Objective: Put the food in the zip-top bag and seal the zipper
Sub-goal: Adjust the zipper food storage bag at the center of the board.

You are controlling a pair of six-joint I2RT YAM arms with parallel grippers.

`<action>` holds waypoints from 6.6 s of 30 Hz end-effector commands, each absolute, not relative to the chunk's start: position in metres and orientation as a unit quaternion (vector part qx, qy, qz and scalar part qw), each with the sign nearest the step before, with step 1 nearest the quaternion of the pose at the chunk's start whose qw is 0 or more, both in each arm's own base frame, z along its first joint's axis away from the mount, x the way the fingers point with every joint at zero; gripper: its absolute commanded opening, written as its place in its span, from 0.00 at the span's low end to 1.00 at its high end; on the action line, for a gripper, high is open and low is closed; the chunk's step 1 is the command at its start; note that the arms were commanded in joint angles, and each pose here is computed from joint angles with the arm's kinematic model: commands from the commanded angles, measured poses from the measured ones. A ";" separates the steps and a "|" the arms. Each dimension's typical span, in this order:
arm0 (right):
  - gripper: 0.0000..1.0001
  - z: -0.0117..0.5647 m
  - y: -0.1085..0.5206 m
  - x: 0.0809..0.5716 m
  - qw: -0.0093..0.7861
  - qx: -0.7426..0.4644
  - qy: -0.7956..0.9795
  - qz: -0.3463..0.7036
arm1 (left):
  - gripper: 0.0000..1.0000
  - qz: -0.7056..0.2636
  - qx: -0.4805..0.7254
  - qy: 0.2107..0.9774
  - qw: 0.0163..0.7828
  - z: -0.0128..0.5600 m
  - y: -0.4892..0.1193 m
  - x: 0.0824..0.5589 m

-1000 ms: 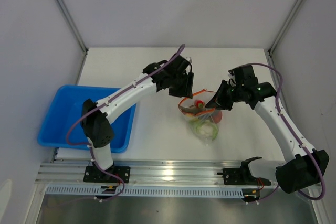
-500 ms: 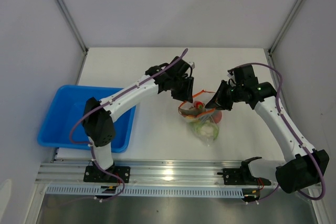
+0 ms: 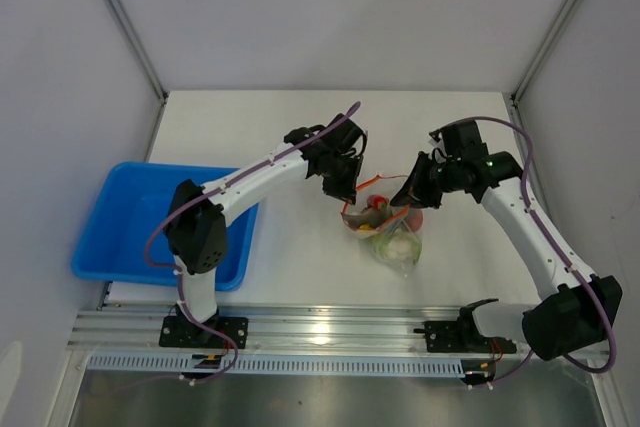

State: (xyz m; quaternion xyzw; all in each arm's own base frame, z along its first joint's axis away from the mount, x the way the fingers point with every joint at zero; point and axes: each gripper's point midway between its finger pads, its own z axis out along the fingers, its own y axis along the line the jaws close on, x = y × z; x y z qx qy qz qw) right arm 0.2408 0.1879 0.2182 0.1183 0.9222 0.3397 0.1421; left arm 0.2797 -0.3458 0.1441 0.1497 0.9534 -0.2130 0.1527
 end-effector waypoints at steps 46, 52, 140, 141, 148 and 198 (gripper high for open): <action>0.00 0.228 0.212 0.280 0.217 -0.056 0.953 0.202 | 0.00 -0.399 0.078 0.912 0.061 0.248 -0.361 0.259; 0.00 0.306 0.223 0.274 0.251 -0.063 0.933 0.251 | 0.01 -0.437 0.079 0.886 0.135 0.333 -0.348 0.251; 0.33 0.227 0.222 0.292 0.155 -0.126 0.976 0.091 | 0.52 -0.300 0.135 0.944 -0.014 0.162 -0.329 0.213; 0.32 0.227 0.222 0.292 0.156 -0.127 0.975 0.090 | 0.49 -0.298 0.136 0.945 -0.014 0.161 -0.329 0.213; 0.19 0.223 0.216 0.287 0.149 -0.130 0.977 0.077 | 0.01 -0.298 0.150 0.943 -0.007 0.178 -0.330 0.217; 0.00 0.242 0.199 0.237 0.112 0.228 0.939 0.234 | 0.35 -0.472 0.322 0.814 0.100 0.253 -0.392 0.186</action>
